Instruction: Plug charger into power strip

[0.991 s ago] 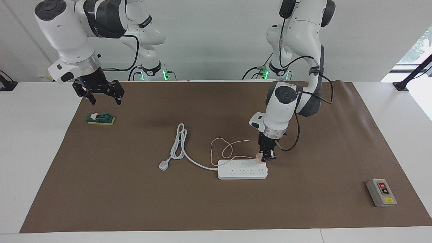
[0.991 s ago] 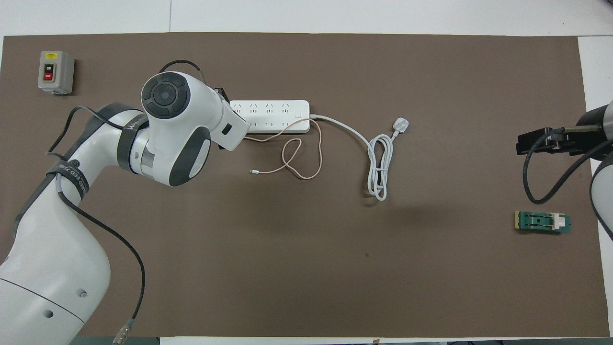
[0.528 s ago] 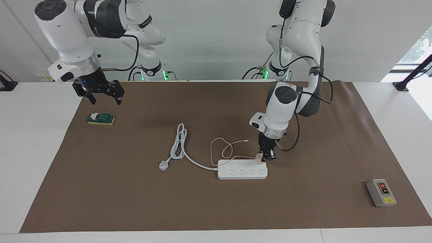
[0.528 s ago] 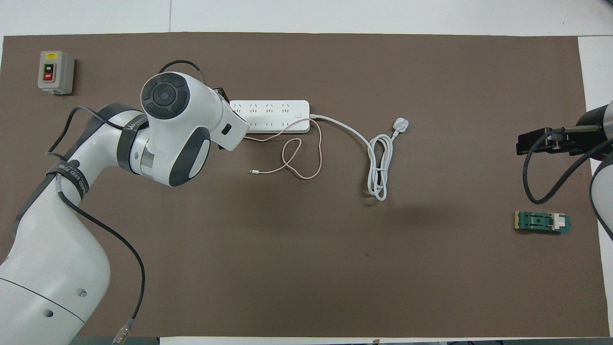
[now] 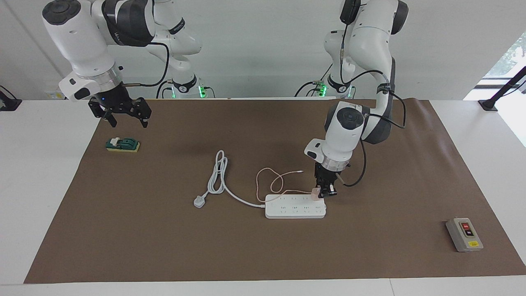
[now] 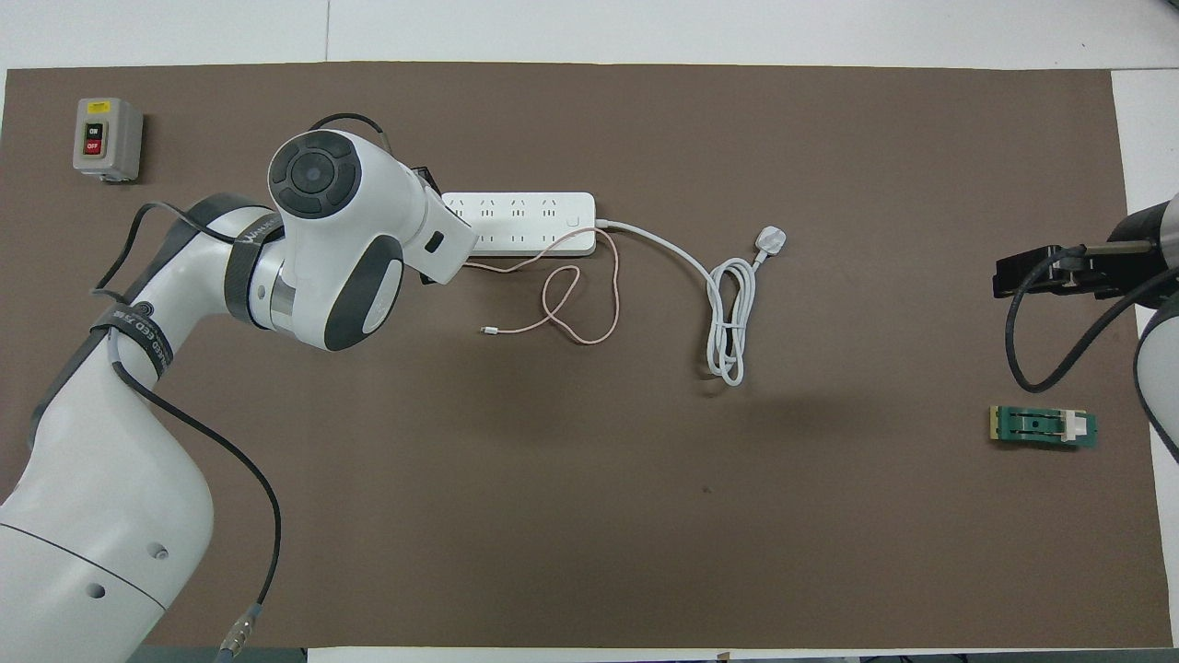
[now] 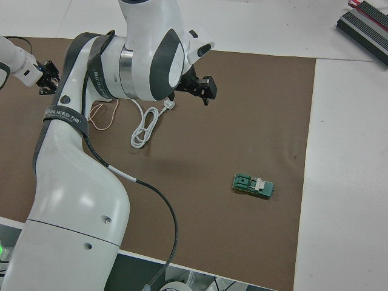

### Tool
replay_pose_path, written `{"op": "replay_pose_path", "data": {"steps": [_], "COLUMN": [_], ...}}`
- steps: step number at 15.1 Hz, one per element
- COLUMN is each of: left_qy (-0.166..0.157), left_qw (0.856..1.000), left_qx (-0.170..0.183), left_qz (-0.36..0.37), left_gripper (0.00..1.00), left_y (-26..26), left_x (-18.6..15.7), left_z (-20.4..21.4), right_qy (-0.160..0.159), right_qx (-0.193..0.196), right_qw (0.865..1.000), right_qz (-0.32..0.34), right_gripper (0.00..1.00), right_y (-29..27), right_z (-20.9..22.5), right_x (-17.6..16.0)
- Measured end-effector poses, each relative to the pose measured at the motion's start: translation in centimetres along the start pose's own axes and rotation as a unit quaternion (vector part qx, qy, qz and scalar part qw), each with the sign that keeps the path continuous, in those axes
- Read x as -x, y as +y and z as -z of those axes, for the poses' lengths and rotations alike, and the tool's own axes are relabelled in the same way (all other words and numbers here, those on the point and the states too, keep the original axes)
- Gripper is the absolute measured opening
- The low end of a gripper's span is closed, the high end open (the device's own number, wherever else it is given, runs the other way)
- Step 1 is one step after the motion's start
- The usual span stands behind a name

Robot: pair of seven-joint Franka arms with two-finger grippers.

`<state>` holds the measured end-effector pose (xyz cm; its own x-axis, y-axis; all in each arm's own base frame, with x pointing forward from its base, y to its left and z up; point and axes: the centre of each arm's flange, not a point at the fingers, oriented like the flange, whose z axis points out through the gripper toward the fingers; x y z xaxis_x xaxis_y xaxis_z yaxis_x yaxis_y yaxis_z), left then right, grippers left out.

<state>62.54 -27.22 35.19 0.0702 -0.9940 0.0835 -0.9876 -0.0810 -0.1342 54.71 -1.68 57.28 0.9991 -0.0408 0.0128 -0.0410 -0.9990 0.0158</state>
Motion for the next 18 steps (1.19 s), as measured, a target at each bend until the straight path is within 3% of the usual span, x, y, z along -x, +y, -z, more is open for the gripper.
{"op": "replay_pose_path", "data": {"steps": [6, 13, 18], "left_qy": [0.001, -0.020, 0.009], "left_qw": [1.000, 0.996, 0.998], "left_qx": [0.010, 0.000, 0.015], "left_qz": [0.002, -0.089, -0.054], "left_gripper": [0.32, 0.32, 0.32], "left_y": [-0.4, 0.0, -0.8], "left_x": [0.1, -0.8, 0.5], "left_z": [-0.1, -0.1, -0.1], "right_qy": [0.000, 0.000, 0.000], "right_qx": [0.000, 0.000, 0.000], "right_qw": [1.000, 1.000, 1.000], "right_qz": [0.000, -0.007, -0.007], "right_gripper": [1.00, 1.00, 1.00], "right_y": [0.0, -0.1, -0.1], "right_z": [0.0, 0.0, 0.0], "right_x": [0.0, 0.0, 0.0]}}
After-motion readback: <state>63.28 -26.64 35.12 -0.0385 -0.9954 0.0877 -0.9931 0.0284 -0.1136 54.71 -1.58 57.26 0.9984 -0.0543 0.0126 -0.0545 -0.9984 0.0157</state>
